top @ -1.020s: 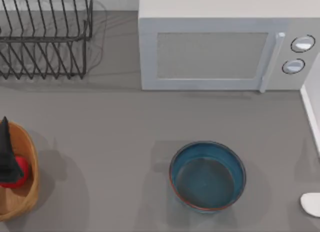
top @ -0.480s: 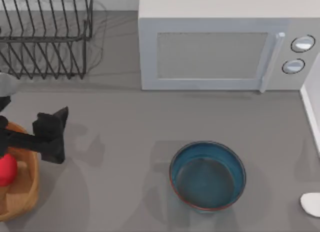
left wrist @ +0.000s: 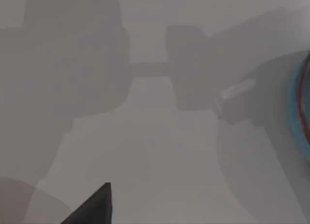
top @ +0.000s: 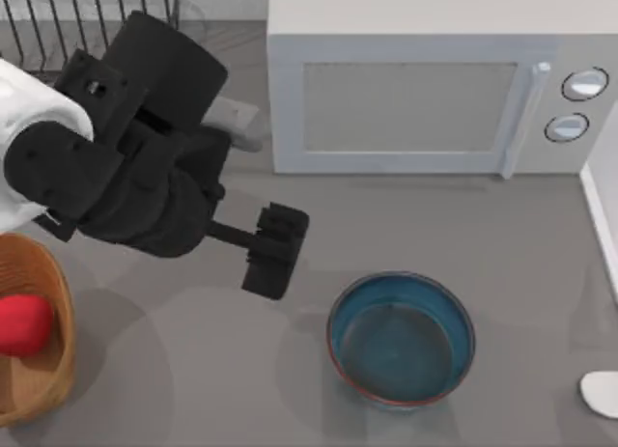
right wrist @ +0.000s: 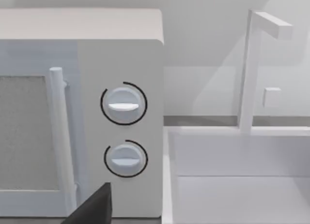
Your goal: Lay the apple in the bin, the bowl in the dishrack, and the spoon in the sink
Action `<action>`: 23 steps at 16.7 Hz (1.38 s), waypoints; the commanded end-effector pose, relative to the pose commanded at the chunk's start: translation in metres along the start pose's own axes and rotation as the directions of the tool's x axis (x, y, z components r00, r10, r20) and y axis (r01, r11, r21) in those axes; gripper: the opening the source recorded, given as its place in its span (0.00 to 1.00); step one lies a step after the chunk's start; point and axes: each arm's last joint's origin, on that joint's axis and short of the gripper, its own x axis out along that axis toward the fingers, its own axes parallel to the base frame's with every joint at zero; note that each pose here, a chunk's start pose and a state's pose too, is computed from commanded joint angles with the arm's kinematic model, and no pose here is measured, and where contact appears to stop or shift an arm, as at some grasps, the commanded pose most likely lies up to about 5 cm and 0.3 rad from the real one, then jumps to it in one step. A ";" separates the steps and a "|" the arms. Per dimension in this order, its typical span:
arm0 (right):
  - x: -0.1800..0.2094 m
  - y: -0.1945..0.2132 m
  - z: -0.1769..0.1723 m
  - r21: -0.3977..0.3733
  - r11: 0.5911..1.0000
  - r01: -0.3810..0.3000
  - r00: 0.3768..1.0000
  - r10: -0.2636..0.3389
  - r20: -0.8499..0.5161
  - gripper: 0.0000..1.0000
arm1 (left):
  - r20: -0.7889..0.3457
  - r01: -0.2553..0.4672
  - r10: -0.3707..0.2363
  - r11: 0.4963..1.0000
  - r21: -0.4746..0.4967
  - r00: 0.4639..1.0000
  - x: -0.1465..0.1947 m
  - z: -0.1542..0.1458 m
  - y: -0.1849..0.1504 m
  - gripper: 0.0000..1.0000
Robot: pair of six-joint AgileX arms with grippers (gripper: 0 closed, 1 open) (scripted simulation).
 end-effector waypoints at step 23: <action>0.000 0.000 0.000 0.000 1.000 0.000 1.000 0.000 0.000 1.00 | -0.523 -0.283 0.133 0.934 -0.219 0.842 0.125 0.089 -0.202 1.00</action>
